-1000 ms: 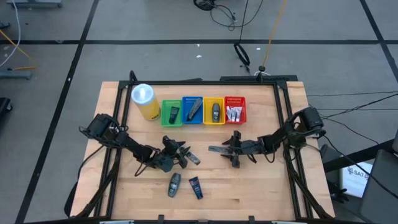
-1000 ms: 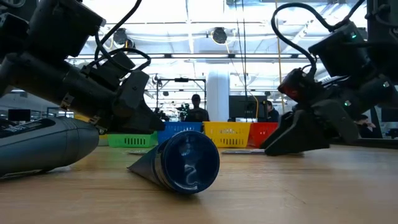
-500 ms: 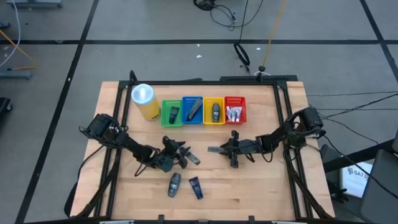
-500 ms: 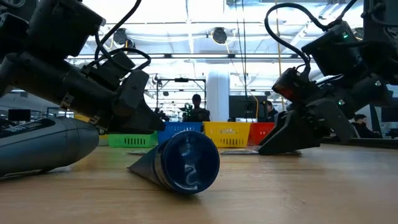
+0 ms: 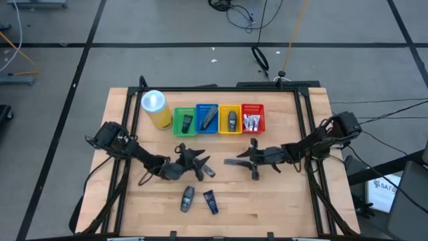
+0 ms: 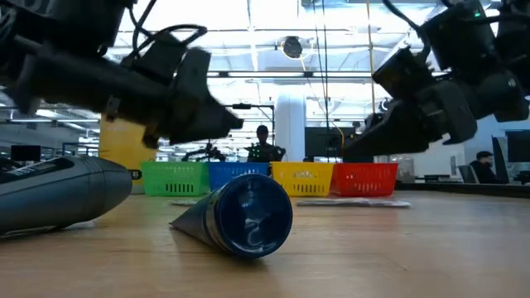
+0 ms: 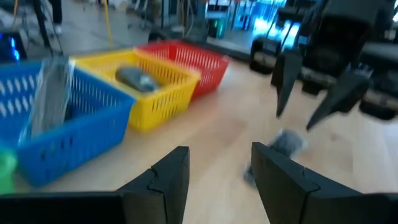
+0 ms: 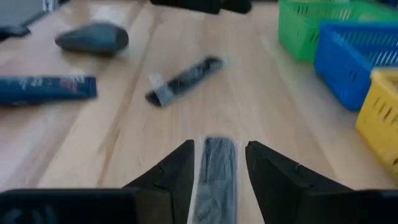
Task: Pick & Place Travel size toiletries
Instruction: Put the hair comb into the blue basket
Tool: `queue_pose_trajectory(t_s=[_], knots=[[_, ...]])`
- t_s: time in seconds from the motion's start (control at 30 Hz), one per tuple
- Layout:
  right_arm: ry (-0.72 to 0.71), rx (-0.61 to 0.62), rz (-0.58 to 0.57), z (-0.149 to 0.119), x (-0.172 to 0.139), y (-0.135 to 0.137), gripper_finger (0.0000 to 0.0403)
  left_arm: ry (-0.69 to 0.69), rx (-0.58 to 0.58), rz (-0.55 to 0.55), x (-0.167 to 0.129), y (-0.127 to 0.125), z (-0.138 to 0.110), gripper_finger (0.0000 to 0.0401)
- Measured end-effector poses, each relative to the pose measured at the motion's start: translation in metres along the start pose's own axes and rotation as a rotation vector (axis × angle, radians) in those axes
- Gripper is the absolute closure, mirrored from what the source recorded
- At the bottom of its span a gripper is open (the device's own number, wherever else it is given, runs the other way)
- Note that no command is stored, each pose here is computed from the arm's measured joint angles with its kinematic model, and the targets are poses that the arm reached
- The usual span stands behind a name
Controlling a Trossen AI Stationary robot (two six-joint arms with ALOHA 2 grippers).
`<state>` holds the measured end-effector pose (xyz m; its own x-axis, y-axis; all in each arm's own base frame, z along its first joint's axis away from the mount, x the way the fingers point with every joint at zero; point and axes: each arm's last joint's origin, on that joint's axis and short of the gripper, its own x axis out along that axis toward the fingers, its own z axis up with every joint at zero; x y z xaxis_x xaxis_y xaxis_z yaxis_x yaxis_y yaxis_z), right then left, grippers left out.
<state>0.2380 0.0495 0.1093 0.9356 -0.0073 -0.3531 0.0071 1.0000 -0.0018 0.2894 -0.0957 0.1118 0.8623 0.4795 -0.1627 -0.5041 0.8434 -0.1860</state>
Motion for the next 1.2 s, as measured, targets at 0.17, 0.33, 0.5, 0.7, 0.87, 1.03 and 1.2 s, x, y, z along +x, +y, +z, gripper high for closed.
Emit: queue_pose_trajectory(t_s=[0.17,0.33,0.5,0.7,0.87,1.03,1.2], knots=[[0.005,-0.052,-0.005,0.001,-0.001,0.0,0.0273,-0.012,0.031,-0.129,0.024,0.01,0.016,0.0233],[0.018,-0.044,-0.009,0.0,-0.001,-0.001,0.0263,0.145,0.098,-0.364,0.064,0.009,0.026,0.0206],[0.018,-0.021,-0.008,0.003,-0.004,-0.001,0.0241,0.229,0.298,-0.495,0.094,-0.007,0.026,0.0138],[0.056,0.094,0.036,-0.003,-0.011,0.011,0.0228,0.314,0.458,-0.494,0.118,-0.015,0.006,0.0073],[0.031,0.096,0.014,-0.01,-0.016,0.026,0.0234,0.366,0.449,-0.47,0.132,-0.011,-0.009,0.0081],[0.02,0.057,-0.011,-0.011,-0.018,0.032,0.0238,0.397,0.373,-0.444,0.14,-0.002,-0.012,0.0107],[0.006,0.061,-0.006,-0.01,-0.018,0.033,0.0238,0.459,0.358,-0.488,0.141,0.003,-0.015,0.0132]])
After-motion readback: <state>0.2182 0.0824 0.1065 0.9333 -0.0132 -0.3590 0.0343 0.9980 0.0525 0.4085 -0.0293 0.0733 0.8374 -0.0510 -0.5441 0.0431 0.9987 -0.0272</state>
